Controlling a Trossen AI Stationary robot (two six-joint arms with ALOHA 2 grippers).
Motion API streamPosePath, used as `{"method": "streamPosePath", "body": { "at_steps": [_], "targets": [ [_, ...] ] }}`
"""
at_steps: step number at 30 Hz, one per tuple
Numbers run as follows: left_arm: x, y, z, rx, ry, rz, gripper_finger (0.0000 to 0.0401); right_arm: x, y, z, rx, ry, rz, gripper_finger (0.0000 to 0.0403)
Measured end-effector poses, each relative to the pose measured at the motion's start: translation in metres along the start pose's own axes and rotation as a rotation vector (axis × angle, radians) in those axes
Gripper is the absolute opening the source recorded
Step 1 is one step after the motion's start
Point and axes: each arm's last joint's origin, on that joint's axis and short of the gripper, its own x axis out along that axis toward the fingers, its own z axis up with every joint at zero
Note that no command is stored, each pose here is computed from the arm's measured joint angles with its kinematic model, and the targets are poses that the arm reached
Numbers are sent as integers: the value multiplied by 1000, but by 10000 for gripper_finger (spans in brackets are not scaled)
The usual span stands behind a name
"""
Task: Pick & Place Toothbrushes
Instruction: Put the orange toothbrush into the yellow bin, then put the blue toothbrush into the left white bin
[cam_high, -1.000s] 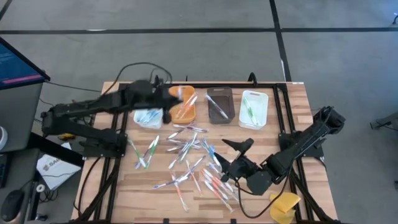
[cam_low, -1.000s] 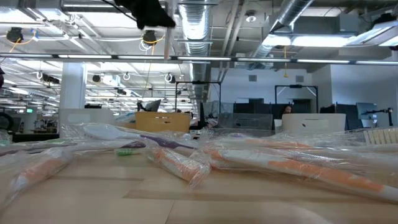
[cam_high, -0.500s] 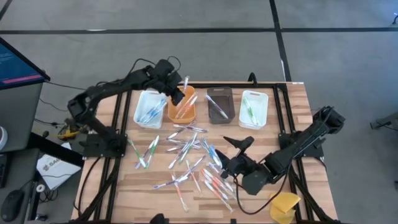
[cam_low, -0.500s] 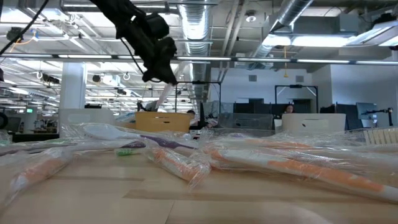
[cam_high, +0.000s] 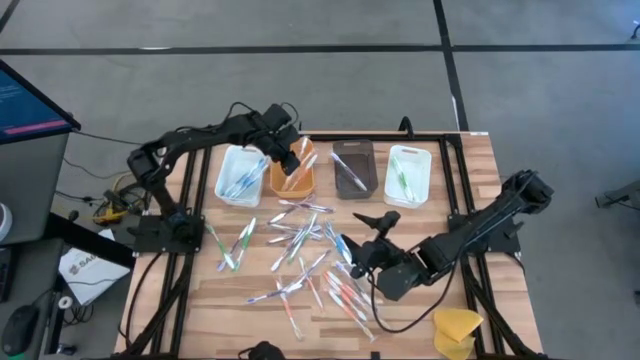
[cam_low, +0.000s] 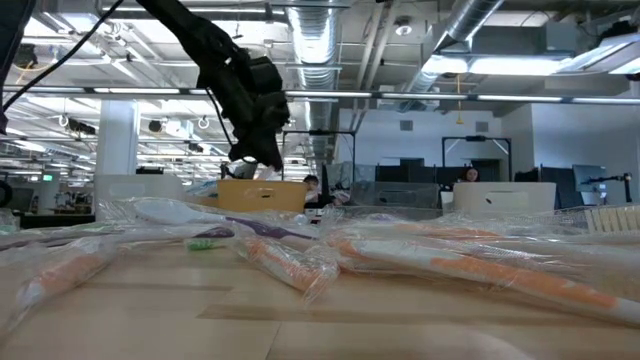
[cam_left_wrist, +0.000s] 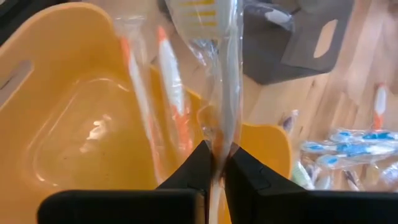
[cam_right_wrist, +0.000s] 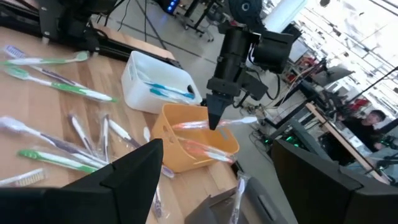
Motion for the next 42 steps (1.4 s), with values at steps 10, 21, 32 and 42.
{"method": "streamPosePath", "body": {
  "at_steps": [10,21,32,42],
  "targets": [
    [-1,0,0,6,-7,2,51,3,-1,-2,-15,13,0,297],
    [6,5,-11,12,34,50,86,3,-1,-2,20,12,1,297],
    [-42,-14,-4,87,-122,131,157,4,0,-3,37,20,51,297],
    [-125,-88,-32,282,-365,-1,192,9,-19,-9,339,211,442,297]
  ]
}}
